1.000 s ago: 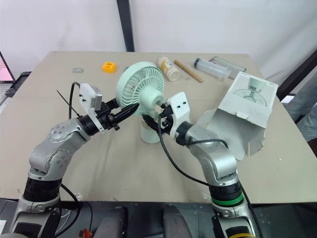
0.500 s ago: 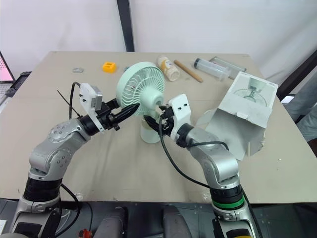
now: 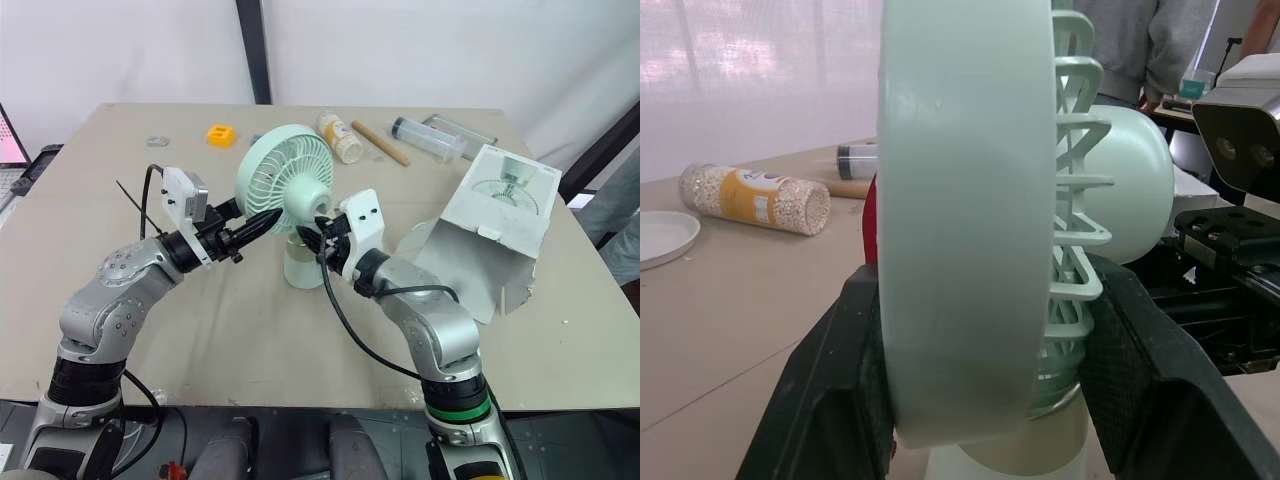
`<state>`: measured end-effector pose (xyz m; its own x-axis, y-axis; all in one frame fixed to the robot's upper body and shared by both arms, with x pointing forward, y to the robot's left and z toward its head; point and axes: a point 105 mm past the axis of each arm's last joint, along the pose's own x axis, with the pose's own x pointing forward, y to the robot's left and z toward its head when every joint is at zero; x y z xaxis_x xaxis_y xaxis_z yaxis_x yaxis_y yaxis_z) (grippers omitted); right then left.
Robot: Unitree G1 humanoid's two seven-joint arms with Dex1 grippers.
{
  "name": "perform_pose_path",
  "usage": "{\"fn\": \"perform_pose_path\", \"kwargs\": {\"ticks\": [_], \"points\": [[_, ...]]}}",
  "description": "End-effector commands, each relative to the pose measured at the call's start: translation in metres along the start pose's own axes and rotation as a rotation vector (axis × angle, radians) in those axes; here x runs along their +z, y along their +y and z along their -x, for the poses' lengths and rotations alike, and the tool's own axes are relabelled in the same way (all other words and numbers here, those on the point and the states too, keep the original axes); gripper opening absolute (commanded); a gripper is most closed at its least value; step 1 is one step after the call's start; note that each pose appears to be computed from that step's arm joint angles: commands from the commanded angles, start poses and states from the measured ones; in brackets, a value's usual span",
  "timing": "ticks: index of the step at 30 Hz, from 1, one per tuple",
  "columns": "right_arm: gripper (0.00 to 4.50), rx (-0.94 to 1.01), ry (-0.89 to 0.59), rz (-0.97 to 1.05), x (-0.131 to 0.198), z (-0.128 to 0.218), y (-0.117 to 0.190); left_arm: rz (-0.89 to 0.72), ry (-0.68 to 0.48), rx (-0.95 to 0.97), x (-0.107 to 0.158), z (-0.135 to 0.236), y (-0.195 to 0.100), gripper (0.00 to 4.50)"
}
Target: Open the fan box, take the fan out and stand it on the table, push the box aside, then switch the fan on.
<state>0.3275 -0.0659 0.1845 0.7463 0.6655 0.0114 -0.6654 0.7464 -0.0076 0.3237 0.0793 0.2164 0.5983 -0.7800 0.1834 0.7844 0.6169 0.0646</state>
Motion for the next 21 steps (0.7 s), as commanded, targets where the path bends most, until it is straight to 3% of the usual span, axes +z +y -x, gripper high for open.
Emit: {"fn": "perform_pose_path", "kwargs": {"ticks": [1, 6, 8, 9, 11, 21], "points": [[1.80, 0.014, -0.046, 0.017, 0.0127, -0.0003, 0.0056, -0.042, -0.054, -0.028, 0.0170, -0.0044, -0.0072, 1.93], [1.80, 0.017, -0.040, 0.017, 0.0118, -0.0020, 0.0064, -0.038, -0.057, -0.029, 0.0168, -0.0057, -0.0084, 1.93], [1.38, 0.018, -0.038, 0.015, 0.0114, -0.0024, 0.0065, -0.037, -0.057, -0.029, 0.0166, -0.0057, -0.0085, 1.93], [0.85, 0.018, -0.037, 0.015, 0.0113, -0.0025, 0.0063, -0.037, -0.056, -0.029, 0.0164, -0.0057, -0.0084, 1.93], [0.38, 0.016, -0.035, 0.014, 0.0107, -0.0023, 0.0060, -0.036, -0.054, -0.025, 0.0156, -0.0045, -0.0078, 1.93], [0.38, 0.013, -0.026, 0.009, 0.0089, -0.0021, 0.0052, -0.035, -0.047, -0.026, 0.0139, -0.0040, -0.0093, 1.93]]}}
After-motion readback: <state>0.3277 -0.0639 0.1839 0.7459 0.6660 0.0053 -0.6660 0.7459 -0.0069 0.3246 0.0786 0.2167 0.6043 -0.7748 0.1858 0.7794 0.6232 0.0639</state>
